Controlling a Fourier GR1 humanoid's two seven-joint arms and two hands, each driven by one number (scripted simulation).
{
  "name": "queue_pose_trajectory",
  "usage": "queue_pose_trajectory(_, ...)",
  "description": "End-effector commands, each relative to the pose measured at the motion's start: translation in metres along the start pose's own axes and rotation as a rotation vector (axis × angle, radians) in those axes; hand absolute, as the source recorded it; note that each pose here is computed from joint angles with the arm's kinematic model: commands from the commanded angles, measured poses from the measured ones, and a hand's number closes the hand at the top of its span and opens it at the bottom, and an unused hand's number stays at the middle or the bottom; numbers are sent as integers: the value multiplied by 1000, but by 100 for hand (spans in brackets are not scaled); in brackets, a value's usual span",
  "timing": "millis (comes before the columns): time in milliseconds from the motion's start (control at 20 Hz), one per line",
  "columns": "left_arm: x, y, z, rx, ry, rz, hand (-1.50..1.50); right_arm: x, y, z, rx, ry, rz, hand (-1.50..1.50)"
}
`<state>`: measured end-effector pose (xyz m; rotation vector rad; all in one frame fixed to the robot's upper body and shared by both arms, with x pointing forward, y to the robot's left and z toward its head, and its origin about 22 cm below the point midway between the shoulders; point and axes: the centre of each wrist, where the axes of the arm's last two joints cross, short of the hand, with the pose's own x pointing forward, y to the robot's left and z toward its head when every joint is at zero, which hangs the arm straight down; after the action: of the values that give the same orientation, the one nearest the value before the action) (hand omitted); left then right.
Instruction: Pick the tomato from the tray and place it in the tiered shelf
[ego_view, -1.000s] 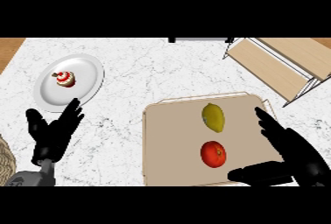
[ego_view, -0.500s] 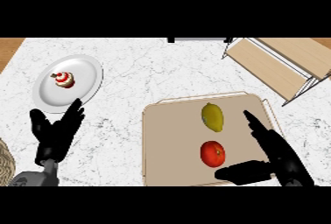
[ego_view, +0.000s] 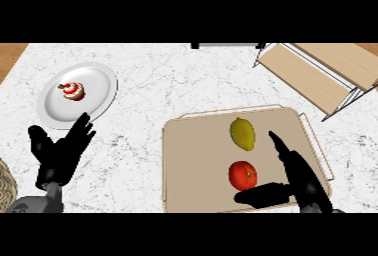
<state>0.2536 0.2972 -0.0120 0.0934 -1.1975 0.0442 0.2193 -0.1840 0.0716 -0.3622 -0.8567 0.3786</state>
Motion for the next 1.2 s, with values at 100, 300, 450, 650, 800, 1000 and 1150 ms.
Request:
queue_pose_trajectory(100, -18, -1, -1, -1, 72, 1, 0, 8, 3, -17, -35, 98, 10, -150)
queue_pose_trajectory(300, -12, 9, 14, 1, 66, -11, 0, -10, 35, -26, -57, 91, 0, -150)
queue_pose_trajectory(450, -9, -10, -4, -7, 95, -5, 0, 5, 41, -37, -51, 60, -31, -150)
queue_pose_trajectory(650, -32, -9, 8, -2, 83, -3, 0, -6, 27, -55, -68, 49, -35, -150)
queue_pose_trajectory(800, -27, -1, 7, 0, 75, -5, 0, -10, 58, -41, -54, 18, -4, -150)
queue_pose_trajectory(1000, -18, -10, 2, -14, 75, -5, 0, -19, 54, -36, 171, -57, 264, 150)
queue_pose_trajectory(1150, -18, -11, 6, -14, 103, 1, 0, -16, 56, -33, 119, -96, 89, 150)
